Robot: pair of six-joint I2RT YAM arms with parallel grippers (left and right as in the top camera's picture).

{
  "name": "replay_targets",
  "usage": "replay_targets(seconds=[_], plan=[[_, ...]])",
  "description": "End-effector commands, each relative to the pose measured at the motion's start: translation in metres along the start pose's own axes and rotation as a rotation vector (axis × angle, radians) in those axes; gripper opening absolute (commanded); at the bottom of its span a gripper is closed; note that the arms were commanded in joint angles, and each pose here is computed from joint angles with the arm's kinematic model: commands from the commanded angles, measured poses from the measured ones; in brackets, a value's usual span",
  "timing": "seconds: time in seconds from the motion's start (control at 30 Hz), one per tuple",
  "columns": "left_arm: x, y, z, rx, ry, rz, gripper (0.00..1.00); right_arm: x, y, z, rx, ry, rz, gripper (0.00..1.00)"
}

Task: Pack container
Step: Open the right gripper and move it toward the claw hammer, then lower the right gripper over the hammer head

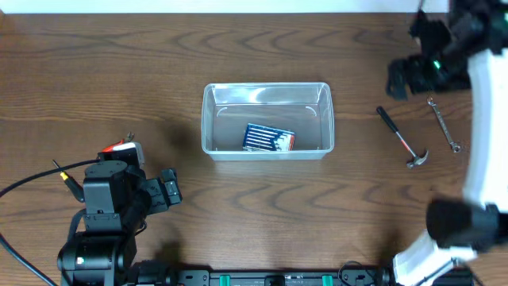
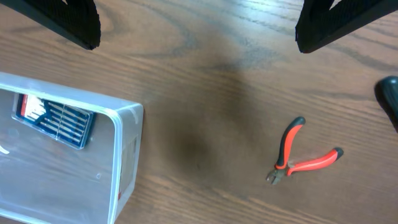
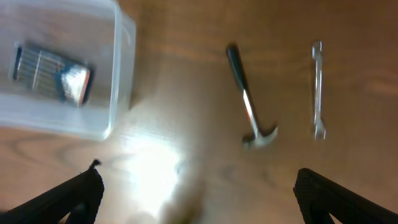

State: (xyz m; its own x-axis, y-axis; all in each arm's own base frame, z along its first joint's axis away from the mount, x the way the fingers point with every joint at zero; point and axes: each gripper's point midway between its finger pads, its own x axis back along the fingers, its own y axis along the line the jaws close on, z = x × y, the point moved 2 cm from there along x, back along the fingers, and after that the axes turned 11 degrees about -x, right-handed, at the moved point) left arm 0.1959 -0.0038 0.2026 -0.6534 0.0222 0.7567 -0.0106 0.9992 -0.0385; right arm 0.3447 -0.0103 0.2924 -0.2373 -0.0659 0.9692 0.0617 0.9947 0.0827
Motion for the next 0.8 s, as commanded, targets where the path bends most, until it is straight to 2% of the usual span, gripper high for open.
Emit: replay_targets(seconds=[0.0,0.1,0.2,0.53,0.77], plan=[[0.005,0.000,-0.006,0.005,-0.020,-0.005,0.98,0.030,-0.008,0.043,-0.041,-0.038,-0.003,0.99],[0.005,0.000,-0.007,0.005,-0.025,-0.005,0.98,0.017,-0.014,0.081,0.034,0.035,0.004,0.99],[0.005,0.000,-0.007,0.005,-0.023,-0.005,0.98,-0.005,-0.032,0.098,0.112,0.073,0.087,0.99],[0.005,0.000,-0.003,0.005,-0.007,-0.006,0.98,-0.105,-0.053,0.075,0.341,0.008,0.124,0.99],[0.005,0.000,0.001,0.005,0.012,-0.006,0.98,-0.154,-0.081,0.104,0.449,0.105,0.110,0.99]])
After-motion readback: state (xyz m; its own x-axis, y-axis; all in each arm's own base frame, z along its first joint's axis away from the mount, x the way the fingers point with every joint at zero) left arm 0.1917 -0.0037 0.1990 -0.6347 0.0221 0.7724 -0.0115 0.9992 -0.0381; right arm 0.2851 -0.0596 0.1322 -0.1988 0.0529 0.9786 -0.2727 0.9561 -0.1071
